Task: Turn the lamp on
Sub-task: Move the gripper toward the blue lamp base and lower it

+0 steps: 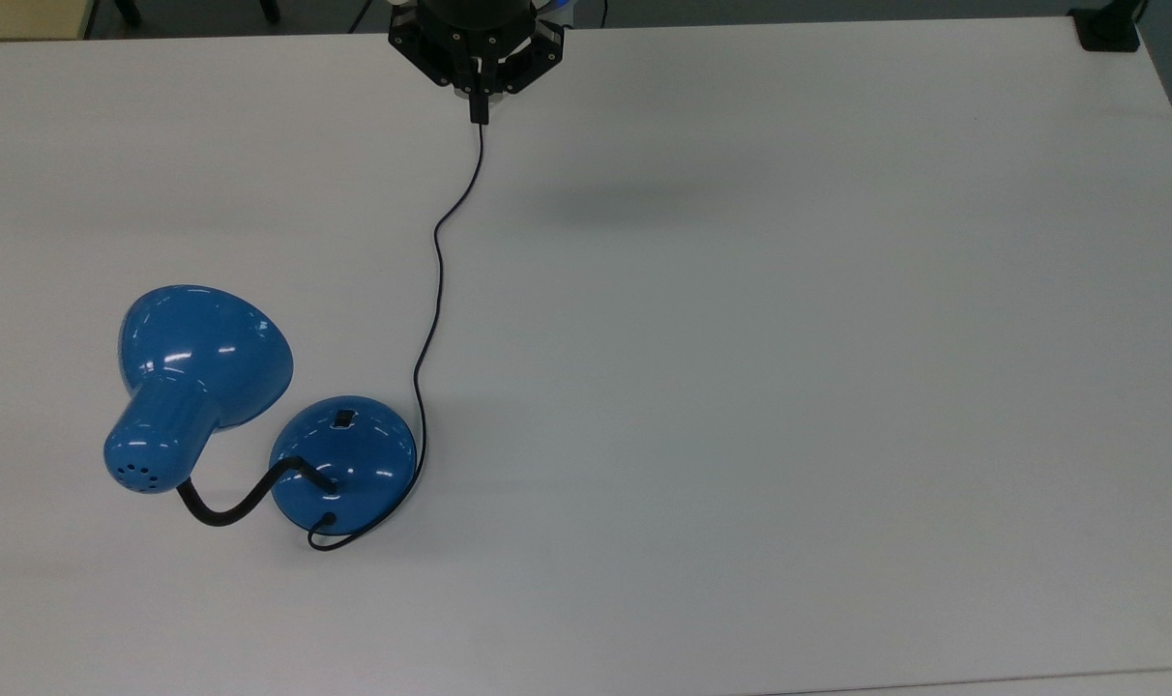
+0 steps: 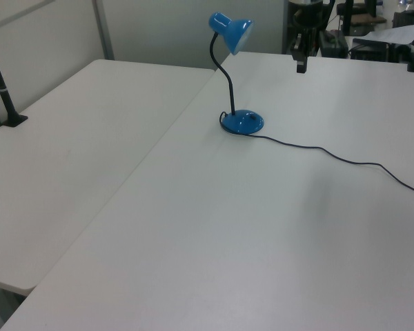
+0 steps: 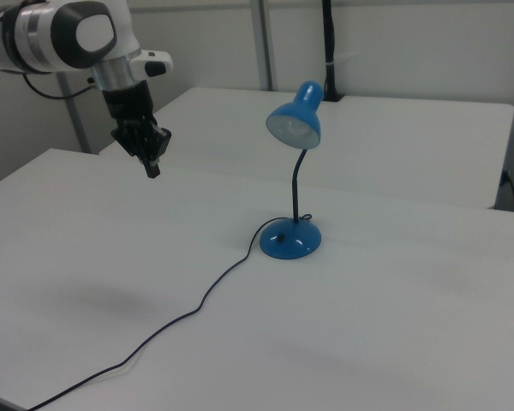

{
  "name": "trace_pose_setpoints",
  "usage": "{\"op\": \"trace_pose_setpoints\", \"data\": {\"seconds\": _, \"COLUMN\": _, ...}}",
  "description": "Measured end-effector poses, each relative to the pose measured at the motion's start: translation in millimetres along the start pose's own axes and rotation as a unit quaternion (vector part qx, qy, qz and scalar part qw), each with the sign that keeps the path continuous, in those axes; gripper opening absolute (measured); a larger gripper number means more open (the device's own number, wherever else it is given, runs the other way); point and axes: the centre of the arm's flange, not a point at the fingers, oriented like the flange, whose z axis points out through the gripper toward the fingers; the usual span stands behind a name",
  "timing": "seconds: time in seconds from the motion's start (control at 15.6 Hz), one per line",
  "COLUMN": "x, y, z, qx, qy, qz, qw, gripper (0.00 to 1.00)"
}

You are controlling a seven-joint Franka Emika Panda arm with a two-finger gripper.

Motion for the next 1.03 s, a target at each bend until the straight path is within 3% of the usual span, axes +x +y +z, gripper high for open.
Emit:
{"op": "trace_pose_setpoints", "data": {"seconds": 0.71, "x": 1.5, "y": 2.2, "z": 3.9, "qx": 0.000, "qy": -0.003, "qz": 0.002, "qw": 1.0000, "gripper": 0.01}}
{"op": "trace_pose_setpoints", "data": {"seconds": 1.03, "x": 8.3, "y": 25.7, "z": 25.7, "qx": -0.003, "qy": -0.021, "qz": 0.022, "qw": 0.9995, "gripper": 0.01}}
